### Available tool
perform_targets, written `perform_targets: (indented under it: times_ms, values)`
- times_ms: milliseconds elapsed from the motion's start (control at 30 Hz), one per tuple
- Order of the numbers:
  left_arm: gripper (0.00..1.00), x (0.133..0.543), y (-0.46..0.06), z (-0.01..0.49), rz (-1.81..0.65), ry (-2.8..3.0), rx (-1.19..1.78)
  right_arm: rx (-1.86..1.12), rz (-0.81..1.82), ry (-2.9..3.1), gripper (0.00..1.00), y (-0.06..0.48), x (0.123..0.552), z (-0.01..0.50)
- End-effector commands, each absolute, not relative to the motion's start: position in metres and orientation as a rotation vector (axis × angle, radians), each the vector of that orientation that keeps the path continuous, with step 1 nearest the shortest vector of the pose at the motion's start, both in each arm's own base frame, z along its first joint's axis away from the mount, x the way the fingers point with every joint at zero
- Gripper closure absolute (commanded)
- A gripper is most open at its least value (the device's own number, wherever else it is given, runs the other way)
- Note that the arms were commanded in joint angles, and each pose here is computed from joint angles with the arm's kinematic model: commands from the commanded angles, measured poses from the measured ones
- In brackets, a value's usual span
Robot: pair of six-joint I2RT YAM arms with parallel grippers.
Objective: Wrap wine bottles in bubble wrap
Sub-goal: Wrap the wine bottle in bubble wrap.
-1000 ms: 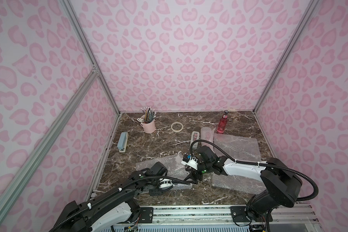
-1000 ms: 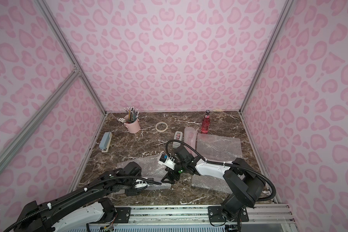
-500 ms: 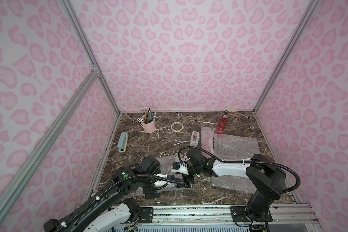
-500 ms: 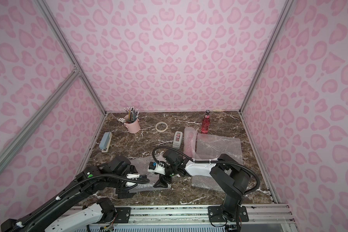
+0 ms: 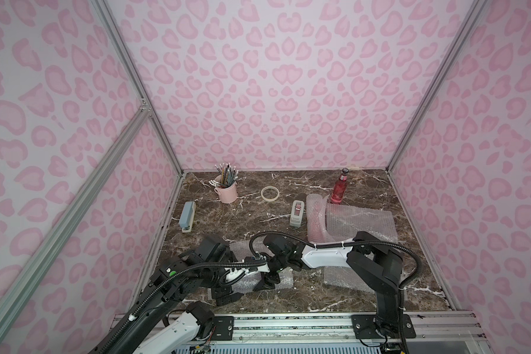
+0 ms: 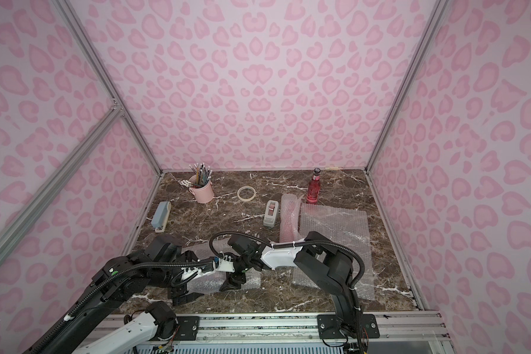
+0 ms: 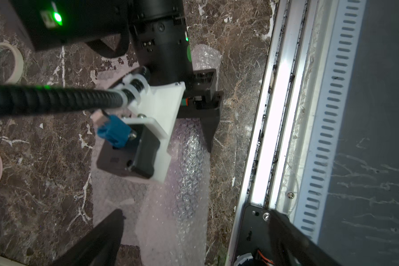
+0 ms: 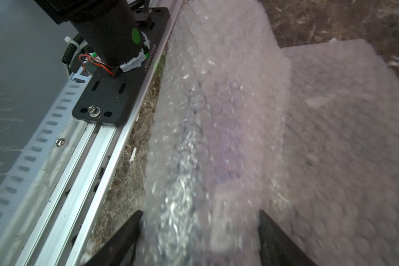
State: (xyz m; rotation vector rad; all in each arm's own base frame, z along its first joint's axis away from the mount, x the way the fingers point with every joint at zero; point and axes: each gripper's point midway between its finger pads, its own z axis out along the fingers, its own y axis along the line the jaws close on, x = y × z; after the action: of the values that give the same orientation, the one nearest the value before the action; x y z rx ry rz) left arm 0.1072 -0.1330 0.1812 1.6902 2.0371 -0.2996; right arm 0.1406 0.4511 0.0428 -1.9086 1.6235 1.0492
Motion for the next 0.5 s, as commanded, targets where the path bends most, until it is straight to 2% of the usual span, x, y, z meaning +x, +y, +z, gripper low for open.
perform_targets:
  times_ms: [0, 200, 300, 467]
  values:
    - [0.02, 0.109, -0.135, 0.185, -0.307, 2.009, 1.69, -1.974, 1.025, 1.636, 0.26, 0.452, 0.133, 0.024]
    - [0.02, 0.12, -0.132, 0.191, -0.245, 1.974, 1.632, -2.017, 0.904, 1.717, 0.34, 0.443, 0.135, -0.005]
    - [0.02, 0.124, -0.131, 0.192, -0.223, 1.965, 1.619, -2.005, 0.769, 1.79, 0.44, 0.432, 0.149, -0.021]
    - [0.02, 0.133, -0.132, 0.19, -0.182, 1.938, 1.631, -1.912, 0.673, 1.823, 0.54, 0.423, 0.166, -0.012]
